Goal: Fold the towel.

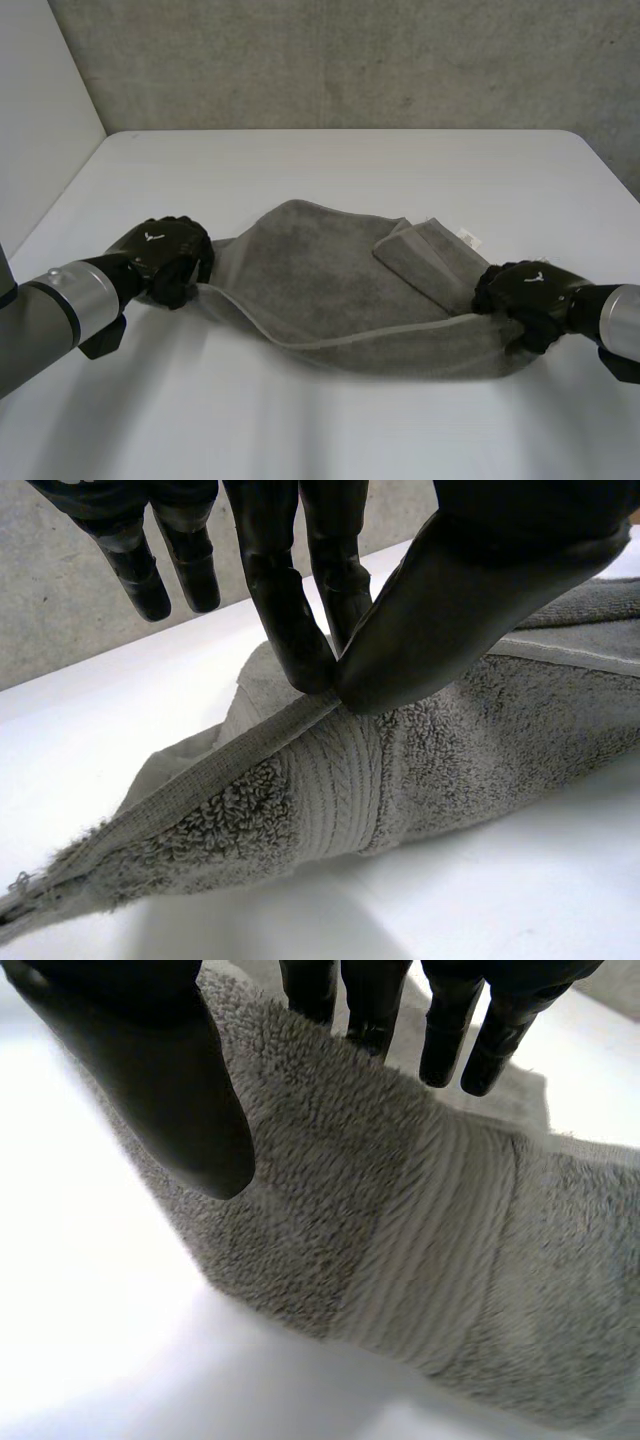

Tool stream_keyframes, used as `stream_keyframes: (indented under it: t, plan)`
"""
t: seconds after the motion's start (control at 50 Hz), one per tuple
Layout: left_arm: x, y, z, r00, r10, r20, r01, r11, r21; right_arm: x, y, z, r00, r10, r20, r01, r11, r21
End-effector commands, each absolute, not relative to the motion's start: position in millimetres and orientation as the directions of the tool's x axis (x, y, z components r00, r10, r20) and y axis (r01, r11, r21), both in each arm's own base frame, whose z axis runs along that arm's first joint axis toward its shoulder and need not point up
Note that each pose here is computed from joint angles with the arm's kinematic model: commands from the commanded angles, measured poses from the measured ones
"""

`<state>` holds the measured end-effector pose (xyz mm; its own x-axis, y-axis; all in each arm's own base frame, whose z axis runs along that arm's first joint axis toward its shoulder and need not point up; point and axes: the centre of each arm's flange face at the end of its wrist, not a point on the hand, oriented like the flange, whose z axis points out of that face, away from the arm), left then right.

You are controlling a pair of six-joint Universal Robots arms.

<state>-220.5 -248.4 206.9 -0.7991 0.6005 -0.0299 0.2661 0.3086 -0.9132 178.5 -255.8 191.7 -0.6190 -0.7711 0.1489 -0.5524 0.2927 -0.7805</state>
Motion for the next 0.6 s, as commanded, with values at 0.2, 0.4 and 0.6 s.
stream_keyframes:
  t: [0.2, 0.4, 0.6]
  plan:
    - [-220, -241, 210, -0.797, 0.603, -0.033, 0.266, 0.302, -0.916, 177, -254, 198, -0.618, -0.772, 0.147, -0.536, 0.277, -0.798]
    - [-217, -238, 206, -0.801, 0.599, -0.025, 0.268, 0.32, -0.909, 169, -256, 194, -0.616, -0.77, 0.163, -0.549, 0.272, -0.79]
    - [-214, -245, 201, -0.808, 0.588, -0.033, 0.27, 0.321, -0.908, 172, -260, 188, -0.565, -0.803, 0.19, -0.584, 0.228, -0.779]
